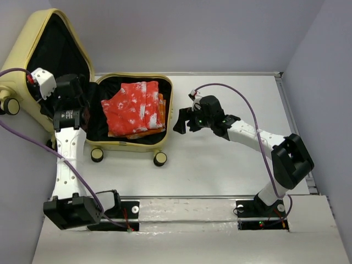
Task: Pack the luggage
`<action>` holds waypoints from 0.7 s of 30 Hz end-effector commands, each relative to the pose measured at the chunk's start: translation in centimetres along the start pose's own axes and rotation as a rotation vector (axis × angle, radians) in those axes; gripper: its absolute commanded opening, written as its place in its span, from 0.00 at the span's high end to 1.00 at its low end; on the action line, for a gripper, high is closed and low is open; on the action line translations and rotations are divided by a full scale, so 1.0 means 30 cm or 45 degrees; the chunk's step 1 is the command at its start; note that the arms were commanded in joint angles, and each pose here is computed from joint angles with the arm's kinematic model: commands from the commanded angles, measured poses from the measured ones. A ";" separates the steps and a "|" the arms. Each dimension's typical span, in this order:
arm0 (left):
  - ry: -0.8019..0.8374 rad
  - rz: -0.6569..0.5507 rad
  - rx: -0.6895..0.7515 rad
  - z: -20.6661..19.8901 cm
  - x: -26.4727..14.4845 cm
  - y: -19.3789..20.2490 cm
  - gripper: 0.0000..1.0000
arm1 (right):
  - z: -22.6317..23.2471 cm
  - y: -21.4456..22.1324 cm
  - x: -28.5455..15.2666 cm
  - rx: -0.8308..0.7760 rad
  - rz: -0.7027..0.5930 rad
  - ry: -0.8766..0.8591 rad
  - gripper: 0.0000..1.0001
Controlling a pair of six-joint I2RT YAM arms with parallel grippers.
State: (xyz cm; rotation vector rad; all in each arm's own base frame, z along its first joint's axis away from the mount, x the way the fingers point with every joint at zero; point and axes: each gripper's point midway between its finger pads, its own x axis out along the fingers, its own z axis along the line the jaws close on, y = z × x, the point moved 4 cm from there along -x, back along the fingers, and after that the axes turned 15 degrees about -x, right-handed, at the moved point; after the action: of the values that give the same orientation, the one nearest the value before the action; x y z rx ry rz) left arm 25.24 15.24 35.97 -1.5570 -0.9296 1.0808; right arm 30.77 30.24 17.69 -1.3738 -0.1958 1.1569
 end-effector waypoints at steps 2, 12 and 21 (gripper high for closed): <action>0.434 -0.095 0.034 -0.117 -0.233 -0.005 0.94 | -0.014 -0.070 -0.015 -0.019 -0.120 0.083 0.07; 1.179 -0.107 0.396 -0.077 -0.651 0.187 0.71 | -0.066 -0.066 -0.011 0.106 -0.145 0.246 0.07; 2.066 0.362 0.529 -0.024 -0.987 0.154 0.01 | -0.159 -0.054 -0.053 0.168 -0.136 0.486 0.19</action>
State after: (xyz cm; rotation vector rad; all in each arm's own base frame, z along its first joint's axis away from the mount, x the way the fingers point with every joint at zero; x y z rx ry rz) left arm 19.93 -10.69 34.51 -1.4766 0.2729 0.1259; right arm 33.27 28.17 16.95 -1.3963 0.0309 0.9252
